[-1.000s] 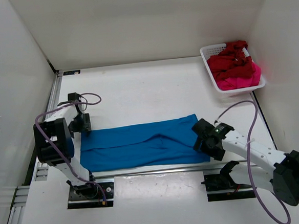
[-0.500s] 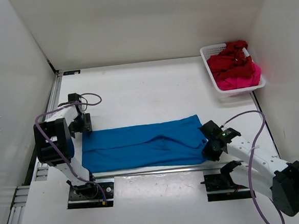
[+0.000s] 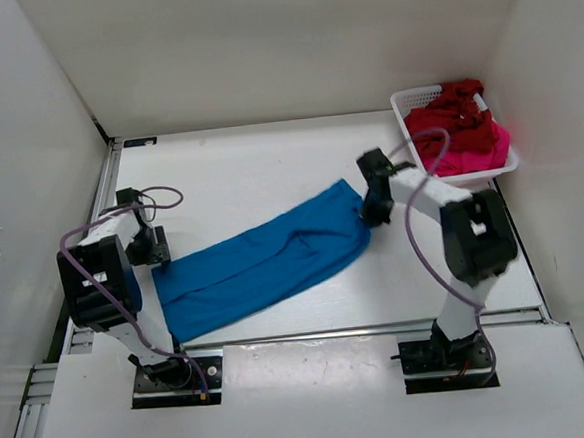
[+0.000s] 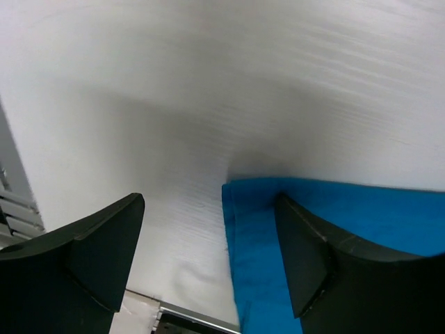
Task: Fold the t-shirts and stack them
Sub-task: Rotate the tshirt 90 degrees
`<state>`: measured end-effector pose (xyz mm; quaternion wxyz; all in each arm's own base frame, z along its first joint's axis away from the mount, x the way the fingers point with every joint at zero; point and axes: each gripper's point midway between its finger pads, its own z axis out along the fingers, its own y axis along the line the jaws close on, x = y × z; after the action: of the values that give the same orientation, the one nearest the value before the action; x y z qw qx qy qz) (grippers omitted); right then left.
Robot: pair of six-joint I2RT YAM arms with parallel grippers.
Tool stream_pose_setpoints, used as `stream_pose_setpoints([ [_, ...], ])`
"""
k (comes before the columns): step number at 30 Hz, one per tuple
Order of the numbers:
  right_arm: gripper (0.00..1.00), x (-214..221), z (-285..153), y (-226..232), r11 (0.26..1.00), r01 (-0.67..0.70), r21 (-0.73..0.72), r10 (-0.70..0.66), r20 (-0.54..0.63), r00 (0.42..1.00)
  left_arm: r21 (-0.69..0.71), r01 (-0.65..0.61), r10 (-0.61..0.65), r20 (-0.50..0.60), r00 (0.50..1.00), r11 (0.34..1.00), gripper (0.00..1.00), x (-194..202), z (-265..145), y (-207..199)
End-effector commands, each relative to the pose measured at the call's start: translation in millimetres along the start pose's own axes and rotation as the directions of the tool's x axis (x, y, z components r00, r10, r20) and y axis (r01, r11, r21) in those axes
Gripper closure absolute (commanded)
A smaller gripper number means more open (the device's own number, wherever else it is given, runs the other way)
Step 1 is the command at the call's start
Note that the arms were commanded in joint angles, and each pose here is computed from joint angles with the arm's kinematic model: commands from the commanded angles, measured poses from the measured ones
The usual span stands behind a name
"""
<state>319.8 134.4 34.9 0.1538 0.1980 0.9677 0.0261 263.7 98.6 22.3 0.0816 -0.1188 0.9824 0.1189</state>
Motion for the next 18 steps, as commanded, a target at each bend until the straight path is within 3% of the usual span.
stream_pose_setpoints([
  [1, 1.0, -65.1, 4.6, 53.1, 0.993, 0.101, -0.064, -0.096, 0.07, 0.993, -0.006, 0.059, -0.058, 0.067, 0.996, 0.998, 0.13, -17.9, -21.5, 17.2],
  [3, 1.0, -83.2, 31.0, 75.6, 0.99, 0.125, -0.058, -0.123, 0.051, 0.991, 0.025, 0.069, -0.07, 0.058, 0.996, 0.997, 0.07, -18.5, -25.3, 16.3],
  [4, 1.0, -123.9, 12.9, 110.6, 0.985, 0.12, -0.126, -0.101, 0.143, 0.984, 0.038, 0.065, -0.067, 0.042, 0.997, 0.997, 0.03, -17.5, -26.6, 14.0],
  [5, 1.0, -136.7, 14.6, 122.3, 0.982, 0.13, -0.136, -0.107, 0.161, 0.981, 0.061, 0.064, -0.067, 0.041, 0.997, 0.996, 0.03, -17.8, -26.8, 10.0],
  [6, 0.97, -139.7, 43.9, 133.3, 0.982, 0.131, -0.137, -0.112, 0.139, 0.984, 0.074, 0.063, -0.066, 0.038, 0.997, 0.995, 0.03, -18.6, -29.7, 8.5],
  [8, 0.93, -190.5, 22.8, 176.9, 0.962, 0.144, -0.234, -0.076, 0.276, 0.958, 0.098, 0.037, -0.04, 0.032, 0.999, 0.994, 0.02, -19.5, -31.5, -2.0],
  [9, 0.85, -200.6, 48.9, 178.7, 0.966, 0.132, -0.222, -0.064, 0.291, 0.955, 0.109, 0.026, -0.027, 0.013, 1.0, 0.994, 0.02, -16.2, -29.5, -6.9],
  [11, 0.7, -243.5, 42.7, 199.4, 0.935, 0.104, -0.34, 0.041, 0.393, 0.919, 0.145, -0.012, 0.013, -0.01, 1.0, 0.989, 0.01, -17.0, -29.0, -22.7],
  [12, 0.59, -252.9, 40.8, 207.7, 0.907, 0.072, -0.415, 0.105, 0.389, 0.915, 0.19, -0.024, 0.031, -0.031, 0.999, 0.981, 0.01, -12.5, -28.6, -34.3],
  [13, 0.39, -261.8, 38.3, 212.1, 0.882, 0.061, -0.468, 0.144, 0.389, 0.91, 0.211, -0.037, 0.047, -0.042, 0.998, 0.977, 0.01, -11.4, -29.6, -41.5],
  [16, 0.16, -284.1, 14.4, 220.4, 0.853, 0.109, -0.511, 0.159, 0.452, 0.878, 0.265, -0.085, 0.104, -0.058, 0.993, 0.961, 0.01, -6.4, -27.9, -65.2],
  [18, 0.12, -285.2, -20.1, 215.0, 0.851, 0.158, -0.5, 0.129, 0.491, 0.861, 0.29, -0.092, 0.114, -0.06, 0.992, 0.953, 0.01, -7.3, -27.9, -72.5],
])
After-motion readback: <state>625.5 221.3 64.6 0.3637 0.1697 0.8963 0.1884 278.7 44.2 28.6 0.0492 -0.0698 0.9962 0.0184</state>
